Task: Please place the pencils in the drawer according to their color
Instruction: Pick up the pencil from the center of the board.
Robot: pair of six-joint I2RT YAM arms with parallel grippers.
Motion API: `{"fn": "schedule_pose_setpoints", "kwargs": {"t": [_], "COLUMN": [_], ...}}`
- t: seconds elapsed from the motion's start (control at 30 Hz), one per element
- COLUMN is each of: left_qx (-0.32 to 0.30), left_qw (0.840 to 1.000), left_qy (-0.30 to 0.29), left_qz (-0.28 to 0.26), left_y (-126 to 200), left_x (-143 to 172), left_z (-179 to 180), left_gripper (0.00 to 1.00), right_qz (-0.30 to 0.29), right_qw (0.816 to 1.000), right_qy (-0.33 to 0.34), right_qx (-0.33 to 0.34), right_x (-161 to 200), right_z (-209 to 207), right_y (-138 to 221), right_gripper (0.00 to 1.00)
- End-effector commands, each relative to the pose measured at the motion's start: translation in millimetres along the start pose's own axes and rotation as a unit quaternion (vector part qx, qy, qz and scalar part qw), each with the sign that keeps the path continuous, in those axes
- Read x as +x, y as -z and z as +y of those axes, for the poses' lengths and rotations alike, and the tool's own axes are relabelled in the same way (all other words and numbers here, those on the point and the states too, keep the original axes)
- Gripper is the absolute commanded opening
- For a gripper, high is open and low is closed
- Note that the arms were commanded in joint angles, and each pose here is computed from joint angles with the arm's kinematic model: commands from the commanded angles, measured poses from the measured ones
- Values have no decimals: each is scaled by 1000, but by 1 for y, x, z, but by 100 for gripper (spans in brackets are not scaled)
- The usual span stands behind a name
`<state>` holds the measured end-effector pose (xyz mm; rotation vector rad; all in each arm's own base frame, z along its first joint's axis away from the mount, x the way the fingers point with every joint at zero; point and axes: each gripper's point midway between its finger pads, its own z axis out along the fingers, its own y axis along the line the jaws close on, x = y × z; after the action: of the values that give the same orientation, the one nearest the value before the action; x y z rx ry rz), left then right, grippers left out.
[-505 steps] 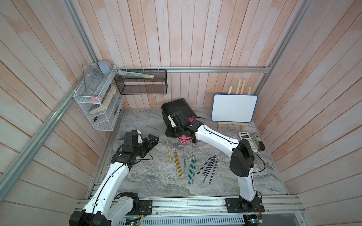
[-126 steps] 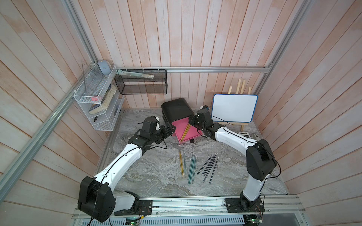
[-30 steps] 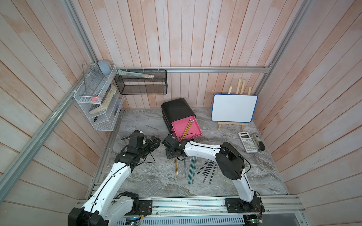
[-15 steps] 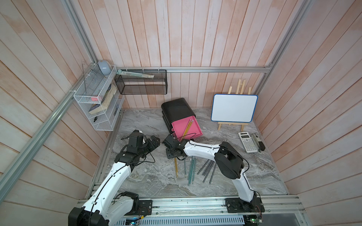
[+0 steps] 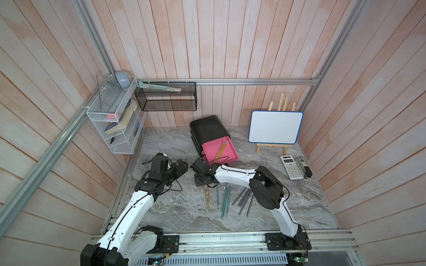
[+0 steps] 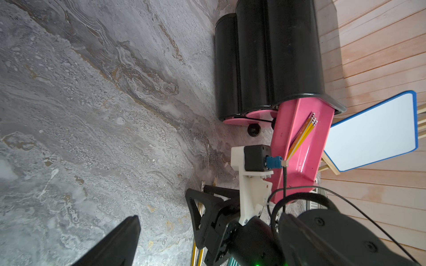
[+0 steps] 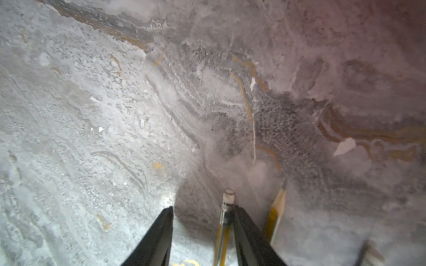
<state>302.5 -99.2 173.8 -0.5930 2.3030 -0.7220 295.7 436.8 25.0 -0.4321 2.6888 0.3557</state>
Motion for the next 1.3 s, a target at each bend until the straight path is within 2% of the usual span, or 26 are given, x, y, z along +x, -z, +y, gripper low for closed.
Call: {"fn": "schedule_pose_setpoints", "kwargs": {"t": [0.0, 0.23, 0.43, 0.73, 1.0, 1.27], "left_qx": [17, 19, 20, 22, 23, 23], "left_qw": [1000, 1000, 1000, 1000, 1000, 1000], "left_qy": [-10, -7, -5, -2, 0, 3], "left_qz": [-16, -19, -18, -19, -21, -21], "left_y": [6, 7, 6, 7, 7, 7], "left_x": [-13, -14, -15, -15, -16, -17], "left_z": [-12, -12, -13, -14, -14, -15], "left_gripper": [100, 99, 100, 100, 100, 99], "right_qz": [27, 33, 39, 43, 45, 34], "right_qw": [999, 998, 997, 997, 997, 999], "right_qy": [8, 19, 28, 30, 26, 5], "right_qx": [15, 44, 58, 59, 49, -4], "right_x": [10, 10, 14, 19, 22, 10], "right_z": [-7, -15, -22, -23, -21, 0], "right_y": [-15, -22, -27, -27, -23, -2], "right_gripper": [47, 45, 36, 21, 0, 0]}}
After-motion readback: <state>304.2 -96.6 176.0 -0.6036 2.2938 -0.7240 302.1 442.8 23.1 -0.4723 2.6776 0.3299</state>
